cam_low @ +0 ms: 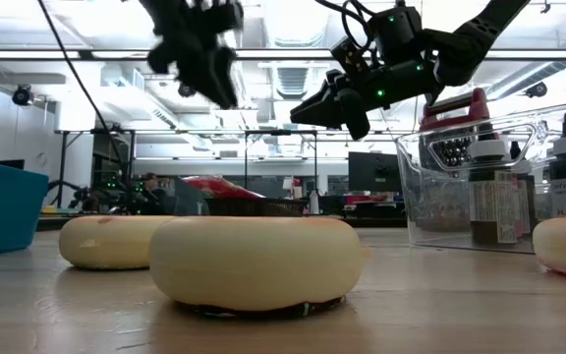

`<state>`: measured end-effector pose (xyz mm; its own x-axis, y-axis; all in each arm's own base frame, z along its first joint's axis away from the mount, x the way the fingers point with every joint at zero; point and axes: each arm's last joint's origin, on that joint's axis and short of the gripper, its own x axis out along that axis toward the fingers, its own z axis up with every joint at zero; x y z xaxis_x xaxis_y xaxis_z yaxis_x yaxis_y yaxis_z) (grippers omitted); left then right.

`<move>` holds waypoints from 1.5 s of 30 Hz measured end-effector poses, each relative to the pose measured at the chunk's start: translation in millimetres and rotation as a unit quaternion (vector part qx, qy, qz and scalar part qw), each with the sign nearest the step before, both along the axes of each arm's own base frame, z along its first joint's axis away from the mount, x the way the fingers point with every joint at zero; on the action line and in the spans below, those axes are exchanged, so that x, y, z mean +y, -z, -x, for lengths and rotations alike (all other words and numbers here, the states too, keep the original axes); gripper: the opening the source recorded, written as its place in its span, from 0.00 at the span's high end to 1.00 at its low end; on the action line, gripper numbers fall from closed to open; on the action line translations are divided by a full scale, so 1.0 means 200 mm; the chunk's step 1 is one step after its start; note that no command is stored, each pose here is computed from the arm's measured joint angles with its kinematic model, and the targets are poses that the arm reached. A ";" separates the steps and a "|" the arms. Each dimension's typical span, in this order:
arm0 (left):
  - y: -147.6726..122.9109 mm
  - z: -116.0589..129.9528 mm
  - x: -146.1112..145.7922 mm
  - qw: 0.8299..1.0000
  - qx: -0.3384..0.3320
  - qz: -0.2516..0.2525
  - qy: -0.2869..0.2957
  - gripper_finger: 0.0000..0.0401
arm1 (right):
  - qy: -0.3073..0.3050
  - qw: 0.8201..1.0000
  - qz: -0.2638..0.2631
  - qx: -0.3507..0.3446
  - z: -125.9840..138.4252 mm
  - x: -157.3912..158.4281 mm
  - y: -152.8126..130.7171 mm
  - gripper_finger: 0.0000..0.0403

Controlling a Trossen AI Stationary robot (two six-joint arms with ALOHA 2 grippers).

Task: Pick & Place Food Item
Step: Put the left yellow donut into the blue bin

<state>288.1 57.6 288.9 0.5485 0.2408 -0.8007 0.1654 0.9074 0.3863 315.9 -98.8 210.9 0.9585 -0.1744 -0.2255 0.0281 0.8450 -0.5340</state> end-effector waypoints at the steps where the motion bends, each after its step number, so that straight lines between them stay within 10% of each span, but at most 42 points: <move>1: -0.03 0.01 -0.02 1.000 -0.018 -0.001 0.004 0.48 | 0.000 1.000 0.000 0.000 0.00 0.00 0.00 0.65; 24: -0.06 0.02 -0.33 0.992 -0.125 -0.035 0.005 0.48 | 0.000 1.000 0.000 0.000 0.00 0.00 0.00 0.65; 45: 0.00 0.22 -0.83 0.983 -0.126 0.077 -0.109 0.40 | 0.000 1.000 0.001 0.000 0.00 0.00 0.00 0.65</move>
<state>243.8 -108.0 289.8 0.6831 0.2610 -0.6821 -0.1231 0.9618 0.2447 315.9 -98.8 210.9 0.9585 -0.1744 -0.2254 0.0279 0.8445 -0.5349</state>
